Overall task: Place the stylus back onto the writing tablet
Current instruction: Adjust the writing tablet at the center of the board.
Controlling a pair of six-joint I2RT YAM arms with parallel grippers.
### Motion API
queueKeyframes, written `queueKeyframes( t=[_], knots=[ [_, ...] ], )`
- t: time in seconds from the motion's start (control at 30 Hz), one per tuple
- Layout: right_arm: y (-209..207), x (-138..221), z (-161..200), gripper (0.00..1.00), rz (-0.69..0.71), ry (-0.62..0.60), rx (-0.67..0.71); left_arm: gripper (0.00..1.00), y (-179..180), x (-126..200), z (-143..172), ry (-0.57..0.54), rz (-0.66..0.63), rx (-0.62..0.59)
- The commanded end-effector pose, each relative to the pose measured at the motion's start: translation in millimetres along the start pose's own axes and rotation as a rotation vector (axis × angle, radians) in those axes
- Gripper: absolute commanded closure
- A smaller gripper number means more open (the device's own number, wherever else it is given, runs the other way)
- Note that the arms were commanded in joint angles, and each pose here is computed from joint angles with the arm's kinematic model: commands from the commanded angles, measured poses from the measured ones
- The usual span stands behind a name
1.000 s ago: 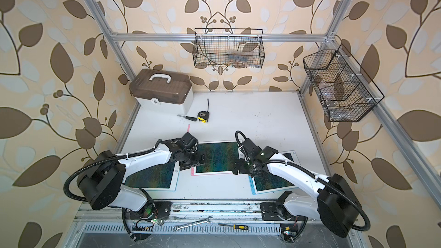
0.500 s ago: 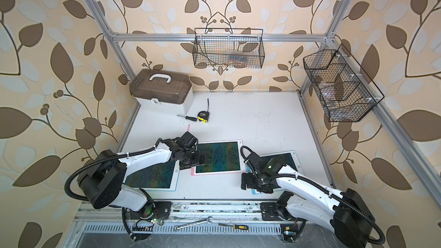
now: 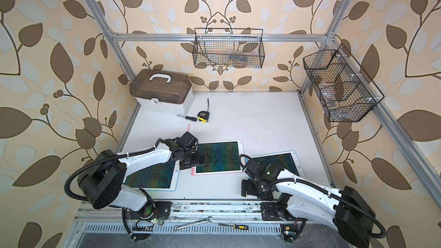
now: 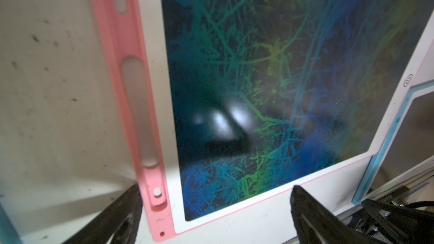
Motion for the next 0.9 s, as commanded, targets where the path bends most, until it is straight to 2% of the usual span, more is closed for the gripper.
queueKeyframes(
  t=[0.0, 0.37, 0.63, 0.87],
  knots=[
    [-2, -6, -4, 0.03, -0.004, -0.023, -0.046, 0.01, 13, -10, 19, 0.073, -0.018, 0.009],
    [-8, -9, -26, 0.04, -0.046, -0.069, -0.12, 0.01, 14, 3, 20, 0.07, -0.043, 0.009],
    [-19, -6, -39, 0.04, -0.038, -0.079, -0.132, 0.01, 7, 25, 15, 0.03, -0.033, -0.008],
    [-1, 21, -46, 0.05, -0.053, -0.125, -0.082, 0.01, -11, 75, -16, -0.094, -0.028, -0.046]
  ],
)
Point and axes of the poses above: each gripper's point midway between its finger pads, its own x axis back along the fingers, its own y axis along the line the jaws close on, z = x × y, the point moved 3 cm from there along x, back along the fingers, and after that the axes turned 11 degrees about -x, right-handed, at the moved point
